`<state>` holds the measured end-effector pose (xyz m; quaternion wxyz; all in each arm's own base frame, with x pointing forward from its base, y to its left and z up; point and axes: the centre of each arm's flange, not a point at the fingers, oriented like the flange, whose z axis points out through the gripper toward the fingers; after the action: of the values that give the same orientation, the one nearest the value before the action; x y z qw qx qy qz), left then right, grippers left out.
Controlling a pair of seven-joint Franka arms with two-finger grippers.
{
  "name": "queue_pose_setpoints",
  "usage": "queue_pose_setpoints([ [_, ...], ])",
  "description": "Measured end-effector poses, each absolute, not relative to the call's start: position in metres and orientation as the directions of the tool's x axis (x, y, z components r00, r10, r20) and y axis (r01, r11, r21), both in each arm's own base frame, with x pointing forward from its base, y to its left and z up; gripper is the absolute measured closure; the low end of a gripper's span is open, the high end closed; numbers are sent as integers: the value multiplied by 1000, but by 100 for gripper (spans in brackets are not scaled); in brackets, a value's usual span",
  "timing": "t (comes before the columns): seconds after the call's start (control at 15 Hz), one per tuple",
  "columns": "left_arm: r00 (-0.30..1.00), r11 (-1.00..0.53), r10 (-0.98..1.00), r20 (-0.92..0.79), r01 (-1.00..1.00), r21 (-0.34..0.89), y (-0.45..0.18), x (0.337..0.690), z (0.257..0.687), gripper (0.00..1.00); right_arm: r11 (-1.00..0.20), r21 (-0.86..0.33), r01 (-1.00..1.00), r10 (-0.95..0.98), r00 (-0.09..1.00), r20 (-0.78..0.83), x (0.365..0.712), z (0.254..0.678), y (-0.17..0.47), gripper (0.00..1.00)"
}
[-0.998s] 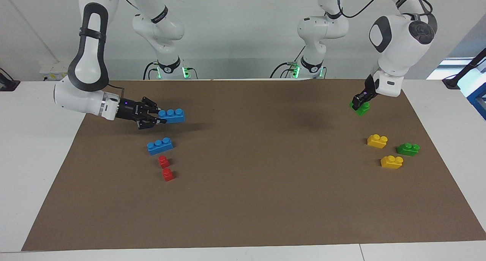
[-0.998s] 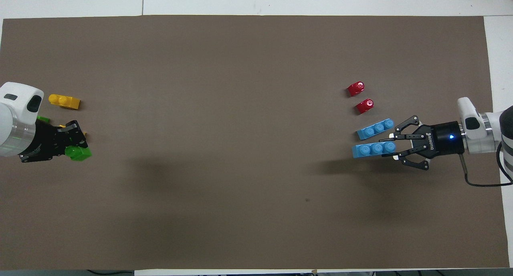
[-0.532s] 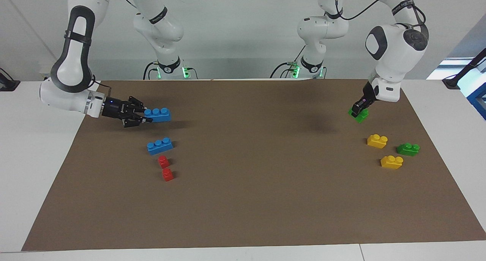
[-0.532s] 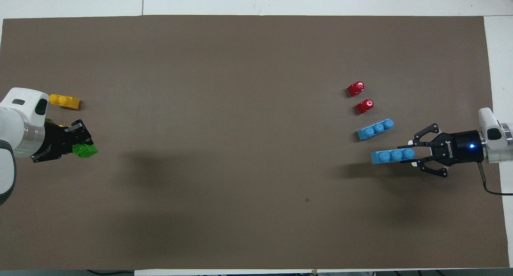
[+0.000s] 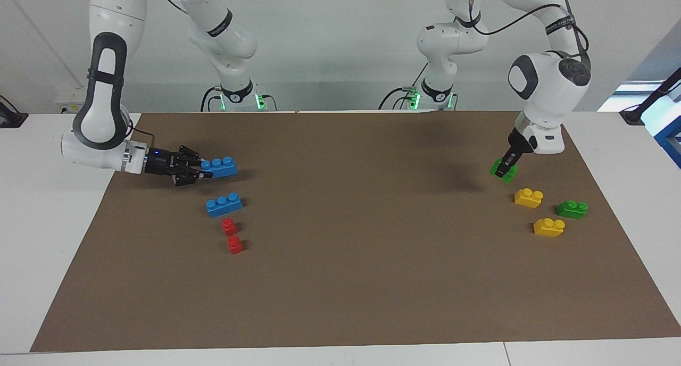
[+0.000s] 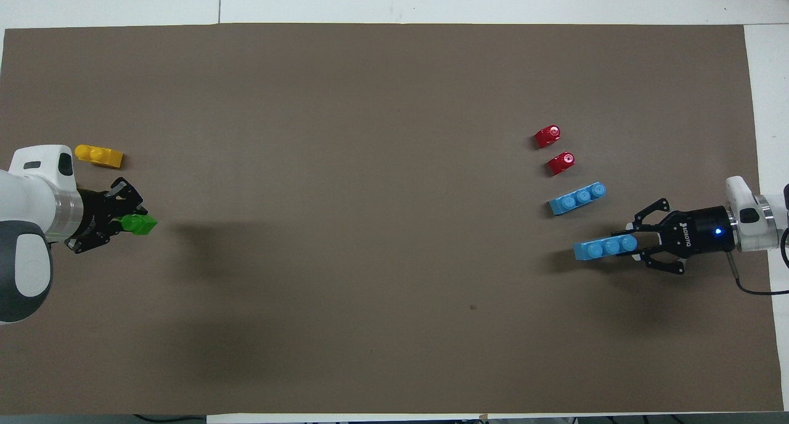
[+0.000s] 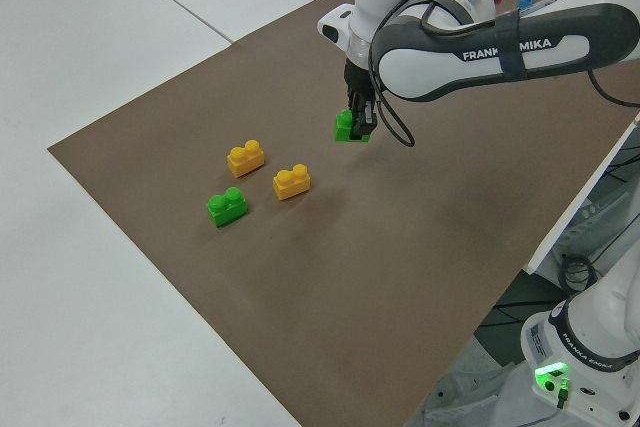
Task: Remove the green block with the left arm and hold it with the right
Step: 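Lower the green brick with the left gripper while the right gripper lowers blue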
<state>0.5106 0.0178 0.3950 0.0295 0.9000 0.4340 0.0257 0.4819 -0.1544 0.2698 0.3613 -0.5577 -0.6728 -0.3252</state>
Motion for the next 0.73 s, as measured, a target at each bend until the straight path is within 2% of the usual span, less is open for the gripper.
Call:
queue_pose_setpoints([
  [0.2, 420, -420, 907, 26, 900, 115, 16, 503, 365, 64, 178, 46, 983, 532, -135, 836, 488, 270, -166, 65],
  [0.4, 341, -340, 940, 18, 932, 123, 18, 502, 349, 64, 177, 50, 983, 537, -139, 832, 492, 268, -168, 65],
  [0.73, 292, -289, 956, 2, 947, 140, 20, 508, 326, 64, 195, 47, 980, 502, -141, 853, 494, 238, -161, 65],
])
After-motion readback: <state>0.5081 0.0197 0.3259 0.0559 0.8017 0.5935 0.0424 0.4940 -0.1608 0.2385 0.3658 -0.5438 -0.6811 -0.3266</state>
